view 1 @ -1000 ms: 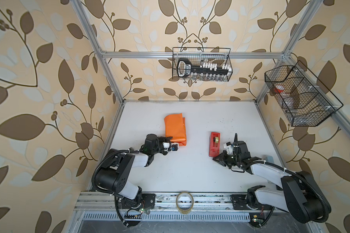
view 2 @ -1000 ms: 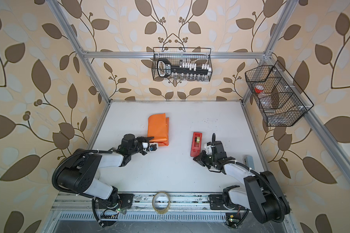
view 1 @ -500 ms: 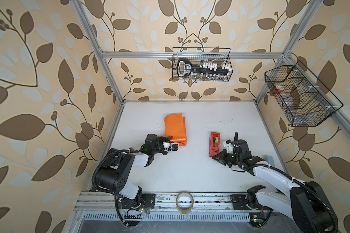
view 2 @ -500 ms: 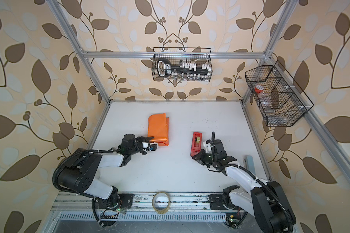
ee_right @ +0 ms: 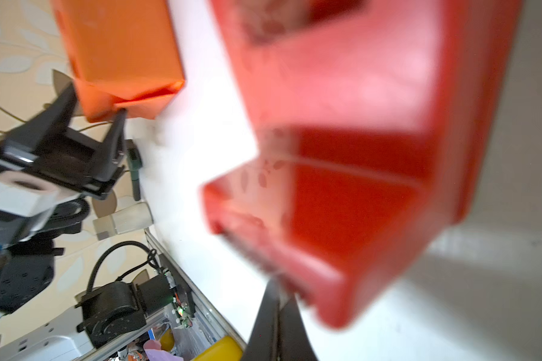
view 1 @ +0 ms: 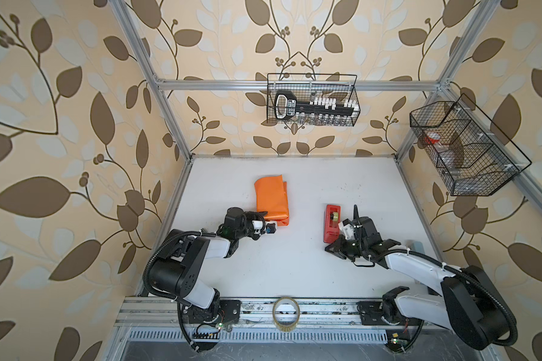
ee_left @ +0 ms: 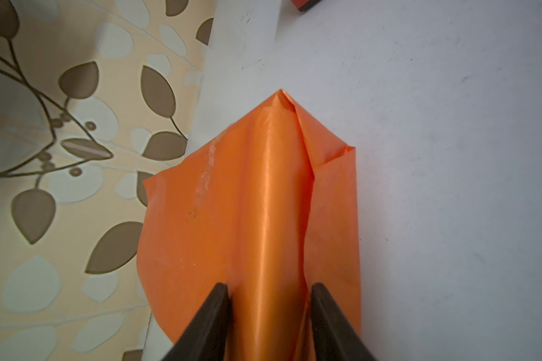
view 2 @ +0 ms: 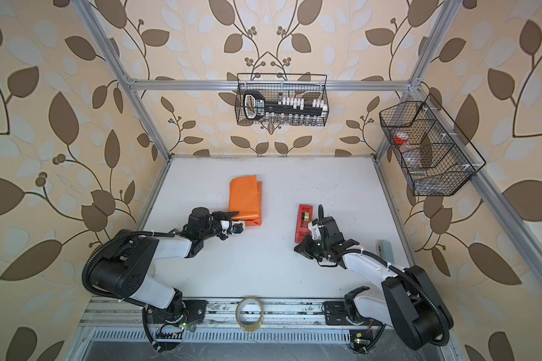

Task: Wrap the gift box in paper
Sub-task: 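Move the right gripper toward the orange box end held by the left gripper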

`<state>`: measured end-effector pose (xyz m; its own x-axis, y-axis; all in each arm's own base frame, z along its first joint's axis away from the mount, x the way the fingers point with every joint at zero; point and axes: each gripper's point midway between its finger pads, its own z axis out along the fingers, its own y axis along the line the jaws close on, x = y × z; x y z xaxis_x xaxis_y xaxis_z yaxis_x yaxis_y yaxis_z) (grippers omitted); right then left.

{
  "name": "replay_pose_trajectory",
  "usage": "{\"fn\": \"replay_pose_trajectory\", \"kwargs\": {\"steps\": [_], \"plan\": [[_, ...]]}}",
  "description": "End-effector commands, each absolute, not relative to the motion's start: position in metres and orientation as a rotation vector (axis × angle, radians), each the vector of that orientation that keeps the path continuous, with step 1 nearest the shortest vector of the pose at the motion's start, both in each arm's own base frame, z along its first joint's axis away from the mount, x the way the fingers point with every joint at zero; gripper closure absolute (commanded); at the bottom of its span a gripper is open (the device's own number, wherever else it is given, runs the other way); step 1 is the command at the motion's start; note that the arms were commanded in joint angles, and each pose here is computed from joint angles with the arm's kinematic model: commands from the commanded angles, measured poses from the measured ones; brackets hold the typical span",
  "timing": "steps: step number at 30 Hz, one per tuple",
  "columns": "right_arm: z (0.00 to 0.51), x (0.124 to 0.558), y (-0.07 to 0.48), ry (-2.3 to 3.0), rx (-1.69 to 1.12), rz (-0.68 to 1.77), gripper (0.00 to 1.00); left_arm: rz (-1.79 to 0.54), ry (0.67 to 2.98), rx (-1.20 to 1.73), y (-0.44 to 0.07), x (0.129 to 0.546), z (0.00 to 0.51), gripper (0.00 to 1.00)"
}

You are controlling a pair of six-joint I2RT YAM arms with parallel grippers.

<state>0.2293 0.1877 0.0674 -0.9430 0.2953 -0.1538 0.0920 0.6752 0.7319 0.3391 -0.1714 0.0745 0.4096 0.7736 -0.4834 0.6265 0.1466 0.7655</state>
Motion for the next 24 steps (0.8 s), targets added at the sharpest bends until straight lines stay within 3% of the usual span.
{"fn": "replay_pose_trajectory", "kwargs": {"steps": [1,11,18,24], "plan": [[0.087,0.218,0.205,2.644,0.207,1.216,1.0,0.059,1.399,1.612,-0.172,0.321,0.041,0.56],[0.155,0.28,0.301,2.457,-0.163,1.371,1.0,0.058,1.407,1.613,-0.171,0.319,0.04,0.56],[0.158,0.33,0.35,2.438,-0.259,1.368,1.0,0.063,1.407,1.612,-0.17,0.319,0.041,0.57],[0.135,0.335,0.379,2.482,-0.32,1.364,1.0,0.068,1.412,1.609,-0.169,0.319,0.04,0.56]]}}
